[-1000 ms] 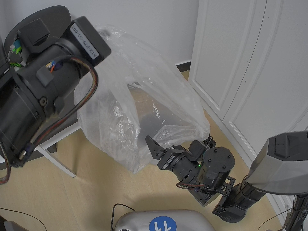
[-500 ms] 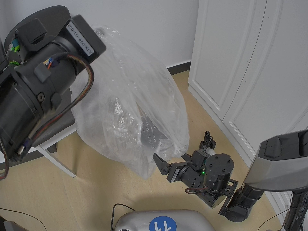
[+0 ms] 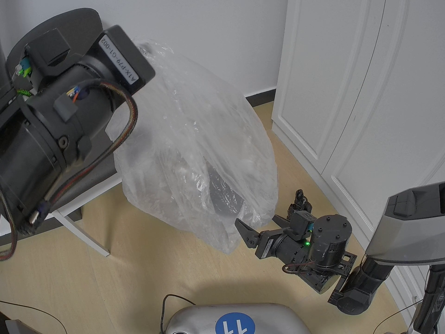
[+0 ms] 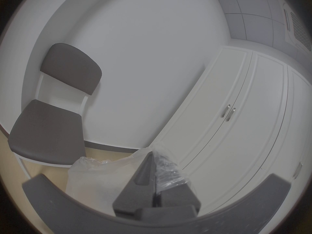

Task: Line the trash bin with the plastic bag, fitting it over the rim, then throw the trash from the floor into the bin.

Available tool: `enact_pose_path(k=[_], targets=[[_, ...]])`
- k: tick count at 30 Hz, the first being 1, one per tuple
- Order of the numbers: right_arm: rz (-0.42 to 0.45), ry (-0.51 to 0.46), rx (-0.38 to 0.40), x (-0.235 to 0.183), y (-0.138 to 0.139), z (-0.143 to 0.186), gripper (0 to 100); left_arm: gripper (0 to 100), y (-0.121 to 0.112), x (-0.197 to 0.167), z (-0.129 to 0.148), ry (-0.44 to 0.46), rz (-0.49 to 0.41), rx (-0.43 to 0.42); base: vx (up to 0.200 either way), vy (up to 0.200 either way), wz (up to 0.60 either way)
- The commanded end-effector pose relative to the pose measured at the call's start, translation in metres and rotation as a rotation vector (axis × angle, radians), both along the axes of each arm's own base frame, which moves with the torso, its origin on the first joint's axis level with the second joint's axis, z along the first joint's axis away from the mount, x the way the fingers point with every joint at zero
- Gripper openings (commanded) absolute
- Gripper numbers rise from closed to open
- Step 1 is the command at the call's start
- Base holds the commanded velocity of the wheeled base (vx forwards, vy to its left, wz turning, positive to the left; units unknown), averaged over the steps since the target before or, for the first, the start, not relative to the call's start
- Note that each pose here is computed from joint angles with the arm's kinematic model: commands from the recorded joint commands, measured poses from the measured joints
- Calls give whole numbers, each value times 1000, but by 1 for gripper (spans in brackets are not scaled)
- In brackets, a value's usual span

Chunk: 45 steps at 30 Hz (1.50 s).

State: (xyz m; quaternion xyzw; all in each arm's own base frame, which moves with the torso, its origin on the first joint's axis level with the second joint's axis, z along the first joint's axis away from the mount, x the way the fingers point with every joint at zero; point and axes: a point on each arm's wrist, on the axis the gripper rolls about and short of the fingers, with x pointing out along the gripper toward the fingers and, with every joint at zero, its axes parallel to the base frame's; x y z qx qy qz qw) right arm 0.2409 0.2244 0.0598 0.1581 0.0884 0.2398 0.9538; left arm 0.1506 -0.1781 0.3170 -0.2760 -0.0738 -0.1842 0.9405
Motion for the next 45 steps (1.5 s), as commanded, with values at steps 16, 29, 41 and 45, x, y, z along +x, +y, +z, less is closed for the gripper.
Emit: enact_pose_path(k=[16,29,41,45], targets=[[108,62,92,-29,41,-12,100,0,-2,-1,-1,2,-8,0,0,0,0],[21,56,209,-31,85,-23,100,0,-2,-1,0,0,-8,-3,0,0,0],[-27,33,242,-32,99,-23,100,0,-2,-1,0,-1,-10,-4,0,0,0],[-46,25,242,-26,97,-22,100,0,-2,-1,0,-1,-10,-4,0,0,0]])
